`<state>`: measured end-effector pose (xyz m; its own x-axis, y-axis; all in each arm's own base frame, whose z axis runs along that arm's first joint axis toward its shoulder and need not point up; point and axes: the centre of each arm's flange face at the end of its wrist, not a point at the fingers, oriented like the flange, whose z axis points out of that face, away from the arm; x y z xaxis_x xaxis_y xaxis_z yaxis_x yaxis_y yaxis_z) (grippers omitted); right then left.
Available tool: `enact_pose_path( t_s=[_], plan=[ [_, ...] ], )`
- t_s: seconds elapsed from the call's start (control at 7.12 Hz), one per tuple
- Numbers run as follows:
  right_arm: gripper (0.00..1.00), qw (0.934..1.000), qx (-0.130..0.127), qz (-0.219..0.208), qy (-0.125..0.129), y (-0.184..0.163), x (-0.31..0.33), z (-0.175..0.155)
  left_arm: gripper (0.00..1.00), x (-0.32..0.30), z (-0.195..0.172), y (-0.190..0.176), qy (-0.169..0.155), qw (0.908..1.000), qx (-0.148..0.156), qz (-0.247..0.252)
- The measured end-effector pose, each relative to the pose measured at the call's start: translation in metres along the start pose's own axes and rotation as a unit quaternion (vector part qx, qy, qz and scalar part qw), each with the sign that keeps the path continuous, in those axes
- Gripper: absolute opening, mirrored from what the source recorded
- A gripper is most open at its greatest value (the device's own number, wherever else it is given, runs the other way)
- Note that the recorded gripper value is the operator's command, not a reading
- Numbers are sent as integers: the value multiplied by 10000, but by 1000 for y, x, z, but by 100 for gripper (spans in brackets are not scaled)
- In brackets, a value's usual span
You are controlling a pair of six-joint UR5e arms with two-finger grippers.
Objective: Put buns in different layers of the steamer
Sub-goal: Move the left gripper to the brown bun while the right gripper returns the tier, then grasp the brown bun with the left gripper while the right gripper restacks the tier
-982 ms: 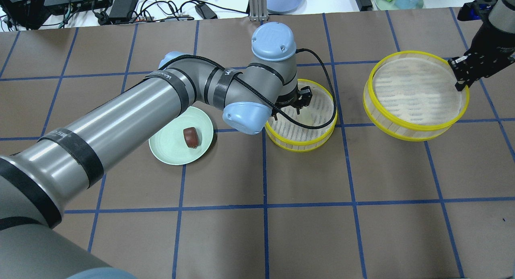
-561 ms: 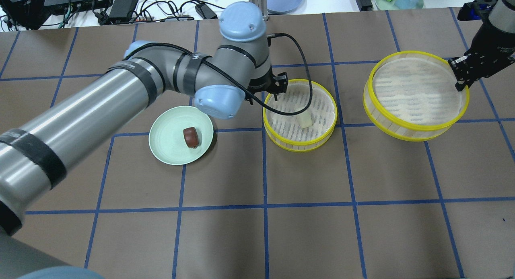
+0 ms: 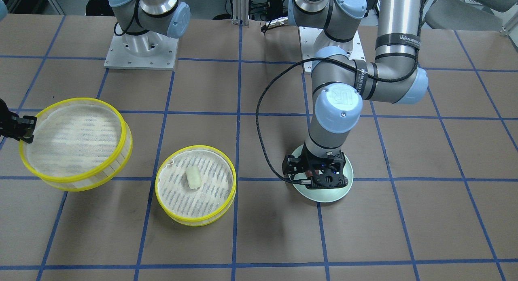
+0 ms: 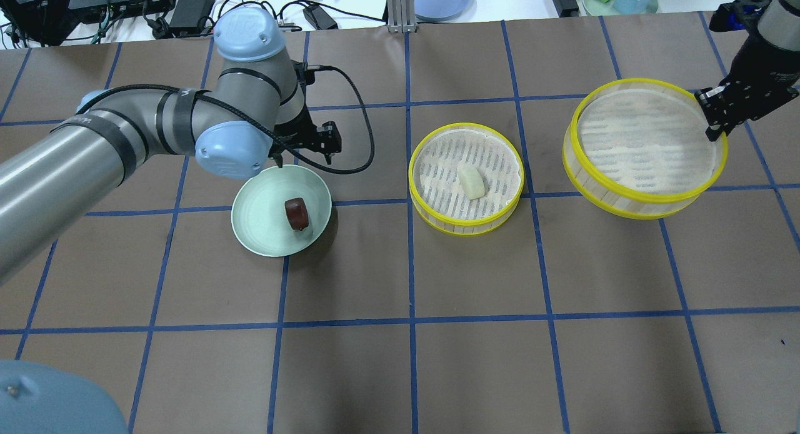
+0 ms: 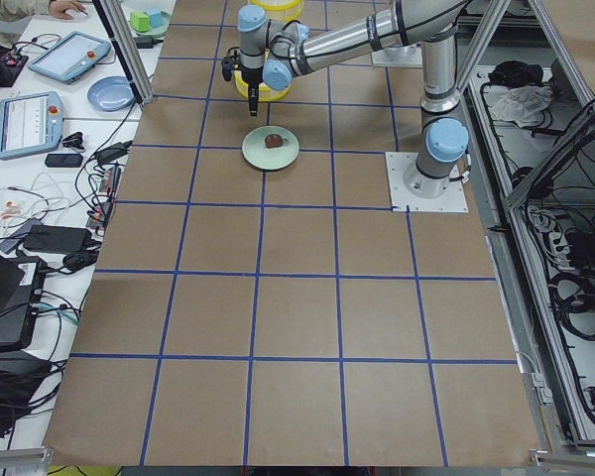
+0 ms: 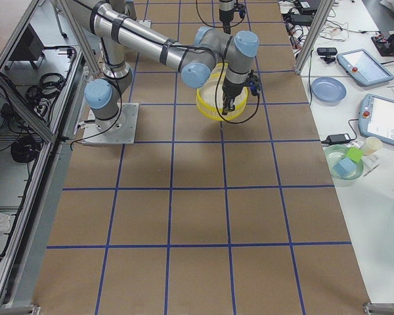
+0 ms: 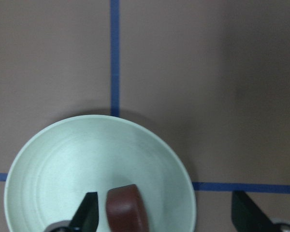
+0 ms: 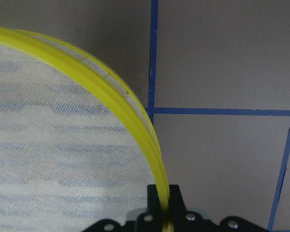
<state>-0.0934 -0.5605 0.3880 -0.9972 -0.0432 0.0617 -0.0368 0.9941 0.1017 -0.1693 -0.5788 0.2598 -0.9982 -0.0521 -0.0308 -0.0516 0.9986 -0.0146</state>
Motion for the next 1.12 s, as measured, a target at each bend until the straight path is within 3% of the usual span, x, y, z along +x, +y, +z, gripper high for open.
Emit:
enact_pose_path(
  t_s=[0.42,0.7,0.98,1.12],
  plan=[
    [10,10000,92,24,-3,-11,-58,-4,100,-37,44,13,-4,9984,-538,-189],
    [10,9994,103,319,-57,-24,-127,6,98,-34,60,25,56,9939,-936,-580],
    [10,9987,163,483,-78,-40,-200,30,20,-30,67,28,241,9909,-1115,-709],
    [9,9990,128,426,-74,-43,-224,41,19,-28,67,27,320,9906,-1121,-722]
  ],
)
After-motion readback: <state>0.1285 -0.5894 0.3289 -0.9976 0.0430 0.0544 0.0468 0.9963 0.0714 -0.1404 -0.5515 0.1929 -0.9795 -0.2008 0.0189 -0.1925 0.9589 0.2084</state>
